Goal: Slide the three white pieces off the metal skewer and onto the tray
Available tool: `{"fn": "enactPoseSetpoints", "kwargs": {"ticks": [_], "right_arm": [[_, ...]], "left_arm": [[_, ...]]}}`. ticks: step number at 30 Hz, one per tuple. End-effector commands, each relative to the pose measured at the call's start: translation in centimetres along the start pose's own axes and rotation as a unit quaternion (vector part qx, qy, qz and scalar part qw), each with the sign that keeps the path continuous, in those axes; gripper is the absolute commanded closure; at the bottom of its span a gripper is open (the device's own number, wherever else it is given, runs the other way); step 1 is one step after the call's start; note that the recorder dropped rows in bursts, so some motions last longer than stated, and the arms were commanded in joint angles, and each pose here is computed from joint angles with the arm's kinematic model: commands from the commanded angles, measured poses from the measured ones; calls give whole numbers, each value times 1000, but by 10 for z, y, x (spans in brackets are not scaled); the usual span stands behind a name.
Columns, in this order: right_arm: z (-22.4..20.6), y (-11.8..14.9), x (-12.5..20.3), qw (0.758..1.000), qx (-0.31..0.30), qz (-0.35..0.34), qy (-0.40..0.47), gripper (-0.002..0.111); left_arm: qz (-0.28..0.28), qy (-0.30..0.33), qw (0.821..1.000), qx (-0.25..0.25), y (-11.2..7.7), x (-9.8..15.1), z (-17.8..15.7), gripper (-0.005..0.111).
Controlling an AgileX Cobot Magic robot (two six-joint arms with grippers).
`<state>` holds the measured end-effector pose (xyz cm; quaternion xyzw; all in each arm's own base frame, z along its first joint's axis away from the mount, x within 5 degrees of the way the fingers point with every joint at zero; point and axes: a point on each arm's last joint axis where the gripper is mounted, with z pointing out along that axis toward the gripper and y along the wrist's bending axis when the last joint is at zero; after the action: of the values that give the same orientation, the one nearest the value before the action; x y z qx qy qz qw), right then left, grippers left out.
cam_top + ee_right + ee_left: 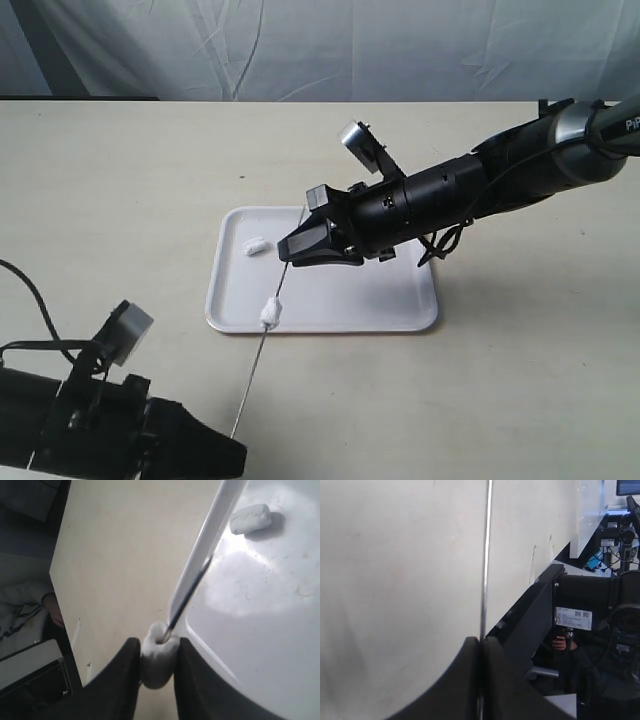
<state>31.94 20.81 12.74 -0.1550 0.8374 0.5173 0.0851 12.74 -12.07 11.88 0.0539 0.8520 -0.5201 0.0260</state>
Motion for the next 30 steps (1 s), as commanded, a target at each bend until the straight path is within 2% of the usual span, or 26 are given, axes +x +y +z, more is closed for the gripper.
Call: {"fn": "enactPoseSetpoints", "kwargs": {"ticks": [1, 6, 11, 13, 16, 18, 19, 22, 24, 27, 30], "right_arm": [[-1, 0, -3, 1000, 5, -2, -9, 85], [-2, -8, -6, 999, 41, 0, -28, 85], [-2, -12, -8, 997, 66, -2, -37, 85], [-3, -13, -8, 997, 70, -9, -36, 79], [-3, -13, -8, 997, 71, -16, -34, 59], [-2, -11, -8, 997, 64, -16, -31, 51], [-2, -10, -7, 998, 58, -14, -29, 52], [-2, -6, -6, 999, 38, -7, -21, 63], [-2, -3, -5, 1000, 23, -7, -14, 69], [-2, 3, -2, 1000, -13, -5, -1, 68], [2, 8, 0, 1000, -29, -4, 4, 63]], "left_arm": [[-9, 18, 1000, 1, 4, 20, -2, 107], [-25, 46, 998, 29, 4, 55, -8, 107], [-30, 48, 998, 38, 2, 57, -9, 107], [-30, 47, 998, 36, 3, 57, -9, 107], [-24, 30, 999, 25, 4, 41, -7, 107], [-17, 18, 1000, 15, 4, 28, -6, 107], [-10, 10, 1000, 10, 4, 20, -5, 107], [1, -19, 1000, -16, 3, -10, -3, 107], [5, -31, 999, -12, -1, -24, -2, 107], [3, -49, 999, -1, -10, -45, -2, 107], [-3, -50, 999, 0, -10, -46, -2, 107]]}}
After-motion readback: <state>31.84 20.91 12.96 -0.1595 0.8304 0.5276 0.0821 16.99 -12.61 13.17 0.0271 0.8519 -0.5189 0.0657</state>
